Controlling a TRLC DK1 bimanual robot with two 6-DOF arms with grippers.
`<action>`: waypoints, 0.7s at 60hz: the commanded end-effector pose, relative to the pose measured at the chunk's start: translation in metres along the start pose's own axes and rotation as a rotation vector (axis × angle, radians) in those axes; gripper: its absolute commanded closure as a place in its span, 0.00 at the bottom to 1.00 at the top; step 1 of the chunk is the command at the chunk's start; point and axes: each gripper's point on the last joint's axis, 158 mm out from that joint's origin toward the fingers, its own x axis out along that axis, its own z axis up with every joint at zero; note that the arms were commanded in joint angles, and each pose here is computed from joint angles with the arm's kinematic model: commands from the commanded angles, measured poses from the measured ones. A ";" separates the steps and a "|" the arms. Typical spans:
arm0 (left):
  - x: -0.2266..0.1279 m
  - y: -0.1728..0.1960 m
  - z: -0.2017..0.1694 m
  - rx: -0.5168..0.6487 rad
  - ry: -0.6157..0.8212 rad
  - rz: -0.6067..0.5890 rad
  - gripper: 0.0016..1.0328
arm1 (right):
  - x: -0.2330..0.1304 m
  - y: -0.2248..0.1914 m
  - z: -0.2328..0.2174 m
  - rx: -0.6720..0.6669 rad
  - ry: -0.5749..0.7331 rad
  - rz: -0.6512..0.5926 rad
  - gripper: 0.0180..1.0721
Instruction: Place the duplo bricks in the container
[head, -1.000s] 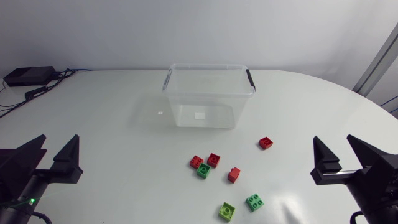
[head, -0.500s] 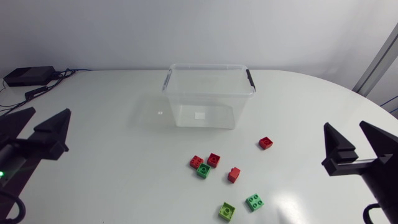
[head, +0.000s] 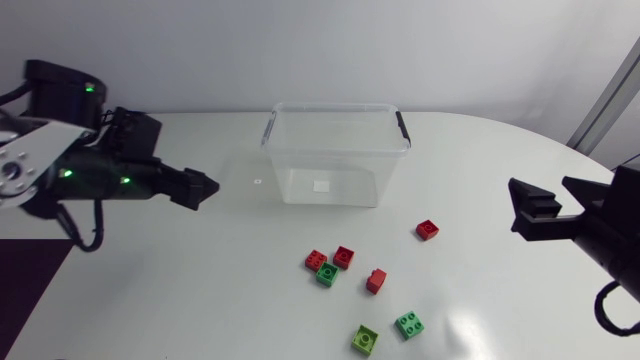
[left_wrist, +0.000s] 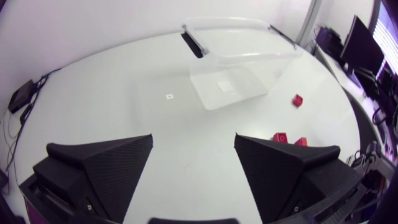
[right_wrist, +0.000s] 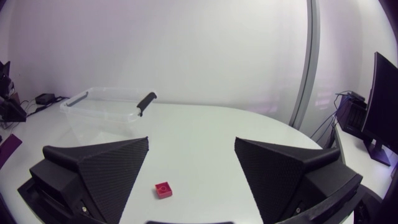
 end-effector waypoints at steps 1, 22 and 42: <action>0.035 -0.010 -0.006 0.237 0.111 -0.074 0.14 | 0.012 -0.005 -0.008 0.013 0.081 -0.007 0.05; 0.069 -0.109 -0.083 0.957 0.240 -0.392 0.12 | 0.038 -0.012 -0.074 0.203 0.362 0.056 0.05; 0.122 -0.140 -0.101 1.228 0.204 -0.487 0.13 | 0.031 0.044 -0.122 0.079 0.666 0.310 0.05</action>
